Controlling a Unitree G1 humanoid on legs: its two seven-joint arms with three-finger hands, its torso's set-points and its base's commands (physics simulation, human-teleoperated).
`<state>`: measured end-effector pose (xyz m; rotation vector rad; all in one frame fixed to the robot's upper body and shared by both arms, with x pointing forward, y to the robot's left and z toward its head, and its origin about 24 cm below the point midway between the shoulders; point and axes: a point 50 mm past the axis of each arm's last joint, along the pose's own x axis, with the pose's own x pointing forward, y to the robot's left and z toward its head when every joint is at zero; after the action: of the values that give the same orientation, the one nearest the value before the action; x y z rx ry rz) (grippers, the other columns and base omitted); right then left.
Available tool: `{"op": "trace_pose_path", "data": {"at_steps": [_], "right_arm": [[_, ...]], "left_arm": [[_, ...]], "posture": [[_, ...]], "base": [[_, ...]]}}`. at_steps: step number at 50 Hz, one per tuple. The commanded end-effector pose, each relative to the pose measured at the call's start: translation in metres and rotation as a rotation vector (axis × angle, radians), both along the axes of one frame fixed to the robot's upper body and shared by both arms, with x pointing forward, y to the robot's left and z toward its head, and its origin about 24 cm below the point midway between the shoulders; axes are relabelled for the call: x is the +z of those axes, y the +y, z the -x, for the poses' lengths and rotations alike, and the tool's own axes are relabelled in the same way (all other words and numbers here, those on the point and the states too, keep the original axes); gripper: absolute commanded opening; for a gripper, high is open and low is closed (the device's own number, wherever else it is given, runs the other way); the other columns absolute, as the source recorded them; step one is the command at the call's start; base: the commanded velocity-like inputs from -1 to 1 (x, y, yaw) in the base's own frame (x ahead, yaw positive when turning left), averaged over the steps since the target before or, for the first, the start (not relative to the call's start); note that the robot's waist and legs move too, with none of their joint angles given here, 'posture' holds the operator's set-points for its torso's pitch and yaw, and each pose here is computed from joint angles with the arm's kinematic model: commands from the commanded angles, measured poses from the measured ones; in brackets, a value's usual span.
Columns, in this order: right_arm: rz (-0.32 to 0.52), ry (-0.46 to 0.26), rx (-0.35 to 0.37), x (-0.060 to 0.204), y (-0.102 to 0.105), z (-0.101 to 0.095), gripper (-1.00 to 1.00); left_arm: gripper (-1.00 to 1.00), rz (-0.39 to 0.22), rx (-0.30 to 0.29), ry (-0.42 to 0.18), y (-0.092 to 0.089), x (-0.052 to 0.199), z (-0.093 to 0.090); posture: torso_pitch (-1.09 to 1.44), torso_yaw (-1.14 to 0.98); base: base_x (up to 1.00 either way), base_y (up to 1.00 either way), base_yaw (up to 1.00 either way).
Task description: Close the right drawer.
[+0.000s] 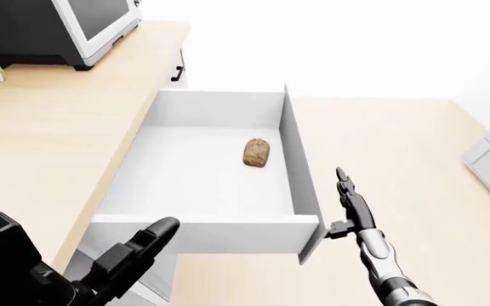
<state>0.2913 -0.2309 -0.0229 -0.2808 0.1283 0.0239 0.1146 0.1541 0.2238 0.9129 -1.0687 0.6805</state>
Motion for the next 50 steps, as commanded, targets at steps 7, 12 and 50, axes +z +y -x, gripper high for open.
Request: {"op": "trace_pose_path", "data": {"at_steps": [7,12,50], "right_arm": [[0.001,-0.15,0.042,0.034,0.011,-0.027,1.0],[0.015,-0.153,0.067,0.04,0.017,-0.033,1.0],[0.075,-0.155,0.237,0.06,0.063,-0.06,1.0]], "left_arm": [[1.0,-0.003,-0.007,-0.044,-0.002,0.006,0.005],[1.0,-0.002,-0.007,-0.044,-0.001,0.006,0.005],[1.0,0.0,-0.009,-0.043,-0.002,0.005,0.005]], "posture": [[0.0,0.0],[0.0,0.0],[0.0,0.0]], "base": [[0.0,0.0,0.0],[0.0,0.0,0.0],[0.0,0.0,0.0]]}}
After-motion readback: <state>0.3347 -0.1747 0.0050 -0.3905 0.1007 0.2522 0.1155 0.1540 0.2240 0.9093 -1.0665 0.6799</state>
